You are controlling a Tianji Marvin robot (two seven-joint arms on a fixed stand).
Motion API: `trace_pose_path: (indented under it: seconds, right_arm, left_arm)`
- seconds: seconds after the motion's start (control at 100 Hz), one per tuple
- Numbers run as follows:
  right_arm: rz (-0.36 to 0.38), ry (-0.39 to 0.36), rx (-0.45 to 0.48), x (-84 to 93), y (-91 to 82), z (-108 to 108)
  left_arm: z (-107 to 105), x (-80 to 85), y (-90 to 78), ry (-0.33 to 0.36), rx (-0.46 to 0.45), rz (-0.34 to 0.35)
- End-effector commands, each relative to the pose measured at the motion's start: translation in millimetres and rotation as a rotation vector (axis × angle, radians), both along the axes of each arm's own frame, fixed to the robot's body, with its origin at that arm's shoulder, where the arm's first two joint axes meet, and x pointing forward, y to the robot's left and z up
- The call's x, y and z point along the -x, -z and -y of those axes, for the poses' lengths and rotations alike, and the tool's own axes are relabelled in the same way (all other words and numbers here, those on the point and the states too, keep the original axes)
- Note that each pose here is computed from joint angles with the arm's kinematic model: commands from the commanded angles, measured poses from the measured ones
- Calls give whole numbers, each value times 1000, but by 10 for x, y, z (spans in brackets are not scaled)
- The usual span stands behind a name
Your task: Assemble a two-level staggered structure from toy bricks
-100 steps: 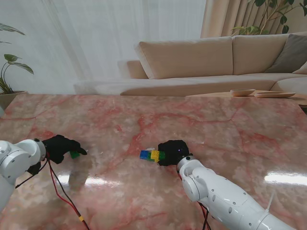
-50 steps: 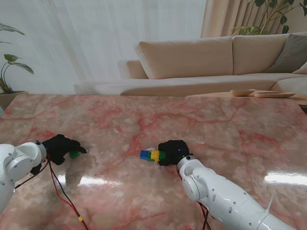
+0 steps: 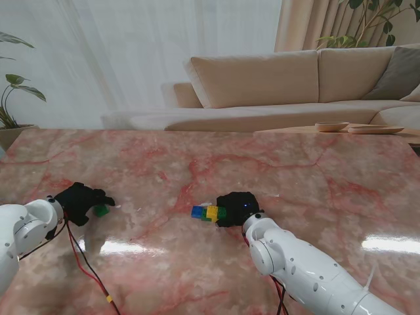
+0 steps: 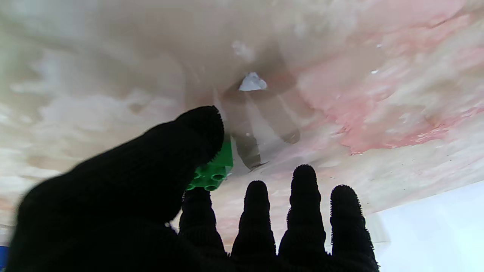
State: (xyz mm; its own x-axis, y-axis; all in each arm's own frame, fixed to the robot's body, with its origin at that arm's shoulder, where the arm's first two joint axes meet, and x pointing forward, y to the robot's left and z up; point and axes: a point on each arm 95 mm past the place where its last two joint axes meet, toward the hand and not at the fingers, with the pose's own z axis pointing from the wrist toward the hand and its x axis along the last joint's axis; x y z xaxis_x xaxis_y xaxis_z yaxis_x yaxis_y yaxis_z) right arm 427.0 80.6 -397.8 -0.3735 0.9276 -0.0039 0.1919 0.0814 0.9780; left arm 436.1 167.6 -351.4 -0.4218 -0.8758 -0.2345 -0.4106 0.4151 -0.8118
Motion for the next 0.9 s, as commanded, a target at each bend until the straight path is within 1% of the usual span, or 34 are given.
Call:
trace_pose_path:
  seconds: [0.0,0.12,0.21,0.34,0.43,0.55,0.8,0.89]
  right_arm:
    - [-90,8,36,162,280,73]
    - [-91,10,34,163,279,72]
    - [-90,9,34,162,280,69]
    - [-92,6,34,162,284,66]
    - [-94,7,34,163,285,67]
    - [-94,7,34,163,283,67]
    - [-94,5,34,164,283,64]
    - [-95,4,35,166,284,63]
  left_arm:
    - [-37,27,92,-19,-4,-17]
    - [-50,21,146,-16,0,5]
    - [-42,20,198,-23,21,12]
    - [-33,10,258,-2,27,41]
    - [-27,2,292,-6,43,45]
    - [-43,-13,309,8,46,65]
    - [-47,-20,352,-8,81,88]
    - [-39,-23,380,-31,109,94]
